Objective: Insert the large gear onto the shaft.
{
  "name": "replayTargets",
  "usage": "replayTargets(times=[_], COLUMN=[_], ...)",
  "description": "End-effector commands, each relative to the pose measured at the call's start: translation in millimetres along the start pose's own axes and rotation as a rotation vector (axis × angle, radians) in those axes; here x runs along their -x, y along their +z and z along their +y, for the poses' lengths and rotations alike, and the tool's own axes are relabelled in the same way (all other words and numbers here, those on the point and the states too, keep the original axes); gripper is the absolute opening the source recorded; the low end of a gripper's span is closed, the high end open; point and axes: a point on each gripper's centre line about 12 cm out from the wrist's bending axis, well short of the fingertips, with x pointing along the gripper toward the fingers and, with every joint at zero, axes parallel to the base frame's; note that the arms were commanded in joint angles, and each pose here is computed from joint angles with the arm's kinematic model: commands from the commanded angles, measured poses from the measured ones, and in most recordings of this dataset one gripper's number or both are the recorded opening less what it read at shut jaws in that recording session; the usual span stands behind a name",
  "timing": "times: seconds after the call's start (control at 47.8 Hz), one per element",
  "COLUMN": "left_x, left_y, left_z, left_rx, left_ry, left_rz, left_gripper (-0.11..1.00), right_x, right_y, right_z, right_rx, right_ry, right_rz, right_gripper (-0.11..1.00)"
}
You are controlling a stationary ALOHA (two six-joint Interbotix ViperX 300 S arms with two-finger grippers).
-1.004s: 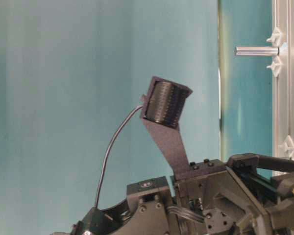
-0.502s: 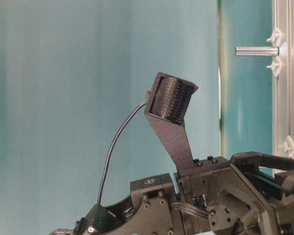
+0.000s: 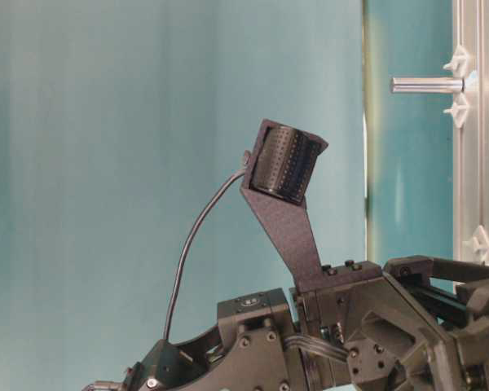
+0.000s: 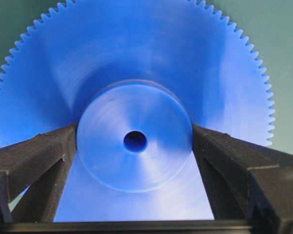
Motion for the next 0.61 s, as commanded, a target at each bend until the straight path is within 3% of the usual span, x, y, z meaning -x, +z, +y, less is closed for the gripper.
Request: replayTargets(times=[0.0,0.146,0.272,0.586], left_x=[-2.4,-3.3,-1.5,-2.3], left_y=[-0.4,-1.2,-2.4,-4.3], left_z=[0.1,0.2,-0.2,0.1], left_rx=[0.002,0.019,0.019,0.023], left_ry=[0.001,0.002,0.003,0.006], left_rz=[0.003,0.006,0.017,0.035], left_gripper=[0.95,0.9,0.76,0.77], right_x=[-0.4,-0.4,-0.6,-0.4], right_y=[3.6,3.7,3.4,3.6], right_z=[0.2,0.5,0.4,0.5], right_rx=[-0.009,-0.01,-0.01,-0.011], right_ry=[-0.001,0.001,0.0,0.0], right_rz=[-0.008,-0.009,-0.006,-0.008], right_gripper=[0.09,0.09,0.09,0.09])
